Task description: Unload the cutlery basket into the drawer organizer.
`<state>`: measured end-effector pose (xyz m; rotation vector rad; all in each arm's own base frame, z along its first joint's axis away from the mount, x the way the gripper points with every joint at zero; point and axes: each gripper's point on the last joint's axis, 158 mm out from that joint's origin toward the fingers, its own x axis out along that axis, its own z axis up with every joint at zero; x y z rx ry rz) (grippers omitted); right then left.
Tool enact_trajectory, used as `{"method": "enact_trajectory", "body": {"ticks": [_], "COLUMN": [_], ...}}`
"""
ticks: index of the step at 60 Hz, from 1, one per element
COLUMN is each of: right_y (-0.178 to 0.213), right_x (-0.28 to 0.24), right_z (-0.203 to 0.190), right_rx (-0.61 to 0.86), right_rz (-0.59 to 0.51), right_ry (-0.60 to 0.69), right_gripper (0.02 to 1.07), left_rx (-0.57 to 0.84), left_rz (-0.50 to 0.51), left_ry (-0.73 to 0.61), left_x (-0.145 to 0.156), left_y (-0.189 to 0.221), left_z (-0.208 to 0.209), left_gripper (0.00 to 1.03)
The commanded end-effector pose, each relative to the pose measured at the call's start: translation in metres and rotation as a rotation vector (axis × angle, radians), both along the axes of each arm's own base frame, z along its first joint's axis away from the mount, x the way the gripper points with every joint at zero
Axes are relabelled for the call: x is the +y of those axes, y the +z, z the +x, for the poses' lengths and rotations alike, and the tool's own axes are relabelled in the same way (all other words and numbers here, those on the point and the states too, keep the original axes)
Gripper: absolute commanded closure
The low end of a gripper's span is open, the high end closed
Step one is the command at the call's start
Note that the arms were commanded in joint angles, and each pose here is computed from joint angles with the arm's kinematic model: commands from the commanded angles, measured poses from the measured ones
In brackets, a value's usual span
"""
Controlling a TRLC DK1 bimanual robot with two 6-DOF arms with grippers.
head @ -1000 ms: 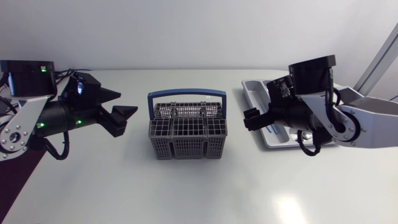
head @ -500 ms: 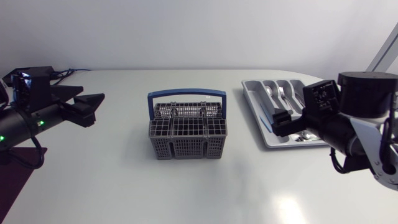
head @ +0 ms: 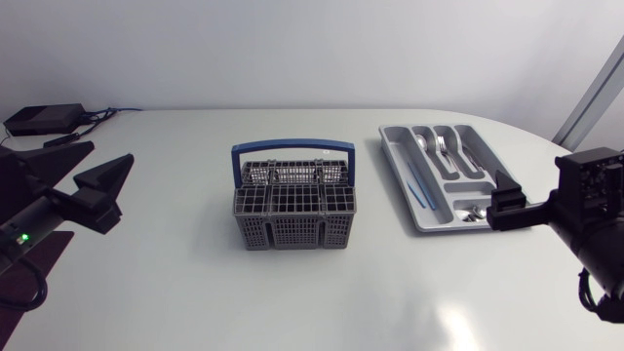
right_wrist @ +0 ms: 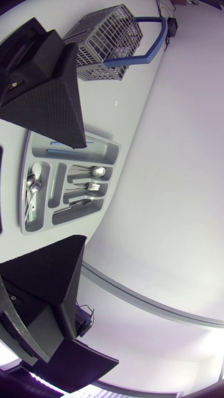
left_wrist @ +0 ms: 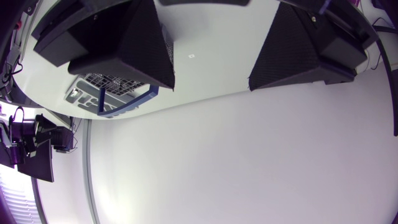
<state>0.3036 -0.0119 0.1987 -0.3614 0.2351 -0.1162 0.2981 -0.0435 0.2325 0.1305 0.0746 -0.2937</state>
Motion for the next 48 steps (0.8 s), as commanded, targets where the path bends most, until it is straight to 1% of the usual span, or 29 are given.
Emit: {"method": "enact_trajectory", "body": {"ticks": [1, 4, 48], "right_y": [-0.015, -0.016, -0.04], "right_x": [-0.009, -0.013, 0.003], "right_z": [-0.011, -0.015, -0.044], "right_rx": [0.018, 0.01, -0.137], "right_rz": [-0.039, -0.043, 0.262], "right_ry": [-0.021, -0.03, 0.057], "right_gripper": [0.07, 0.07, 0.07], "left_rx": [0.01, 0.012, -0.003], "left_rz": [-0.025, -0.028, -0.095], "left_ry": [0.032, 0.046, 0.22], "left_x": [0.007, 0.011, 0.031], "left_y": [-0.009, -0.01, -0.062], "left_z": [-0.008, -0.01, -0.039], "left_gripper": [0.04, 0.04, 0.04]}}
